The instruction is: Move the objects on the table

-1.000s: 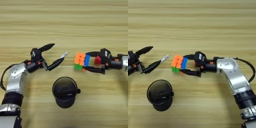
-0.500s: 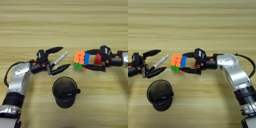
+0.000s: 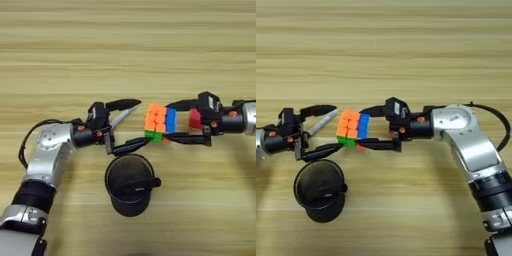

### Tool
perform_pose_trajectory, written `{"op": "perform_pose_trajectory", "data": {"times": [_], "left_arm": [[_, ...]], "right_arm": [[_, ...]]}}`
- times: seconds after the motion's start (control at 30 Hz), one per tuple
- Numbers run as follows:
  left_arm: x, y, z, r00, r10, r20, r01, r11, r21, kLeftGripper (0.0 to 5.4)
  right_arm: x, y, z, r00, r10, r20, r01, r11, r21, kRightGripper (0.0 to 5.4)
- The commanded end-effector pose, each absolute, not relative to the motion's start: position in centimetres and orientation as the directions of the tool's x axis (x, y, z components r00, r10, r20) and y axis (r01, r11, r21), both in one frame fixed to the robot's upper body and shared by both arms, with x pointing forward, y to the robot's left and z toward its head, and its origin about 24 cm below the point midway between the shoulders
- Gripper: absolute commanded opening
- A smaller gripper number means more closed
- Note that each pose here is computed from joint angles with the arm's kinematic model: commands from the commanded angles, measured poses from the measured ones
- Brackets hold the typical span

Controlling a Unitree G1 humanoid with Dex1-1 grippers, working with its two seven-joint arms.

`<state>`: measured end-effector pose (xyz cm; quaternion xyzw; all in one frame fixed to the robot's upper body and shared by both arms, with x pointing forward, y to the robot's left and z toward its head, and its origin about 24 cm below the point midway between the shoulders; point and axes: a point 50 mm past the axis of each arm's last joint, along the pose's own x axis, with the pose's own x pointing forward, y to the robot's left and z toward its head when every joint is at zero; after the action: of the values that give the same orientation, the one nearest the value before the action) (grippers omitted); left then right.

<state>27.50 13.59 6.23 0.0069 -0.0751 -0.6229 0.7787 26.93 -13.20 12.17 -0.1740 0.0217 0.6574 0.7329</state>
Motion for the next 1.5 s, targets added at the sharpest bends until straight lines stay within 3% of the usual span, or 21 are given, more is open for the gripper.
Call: {"op": "perform_pose_trajectory", "data": {"times": [0.03, 0.33, 0.8, 1.5], "left_arm": [[27.7, 12.5, 6.6, 0.165, -0.982, 0.089, 0.976, 0.176, 0.127, 5.40], [27.8, 11.0, 7.3, 0.097, -0.991, 0.094, 0.983, 0.110, 0.149, 5.40], [27.7, 10.9, 7.6, 0.070, -0.993, 0.098, 0.984, 0.085, 0.159, 4.01], [27.8, 10.9, 7.5, 0.082, -0.993, 0.085, 0.982, 0.095, 0.163, 3.97]], "right_arm": [[26.7, -12.9, 12.7, 0.108, 0.960, -0.257, -0.971, 0.046, -0.234, 3.34], [26.5, -12.5, 12.4, 0.091, 0.960, -0.264, -0.974, 0.030, -0.224, 3.34], [26.6, -12.6, 12.3, 0.096, 0.957, -0.273, -0.973, 0.032, -0.227, 3.33], [26.9, -13.3, 12.3, 0.113, 0.951, -0.287, -0.971, 0.045, -0.233, 3.31]]}}
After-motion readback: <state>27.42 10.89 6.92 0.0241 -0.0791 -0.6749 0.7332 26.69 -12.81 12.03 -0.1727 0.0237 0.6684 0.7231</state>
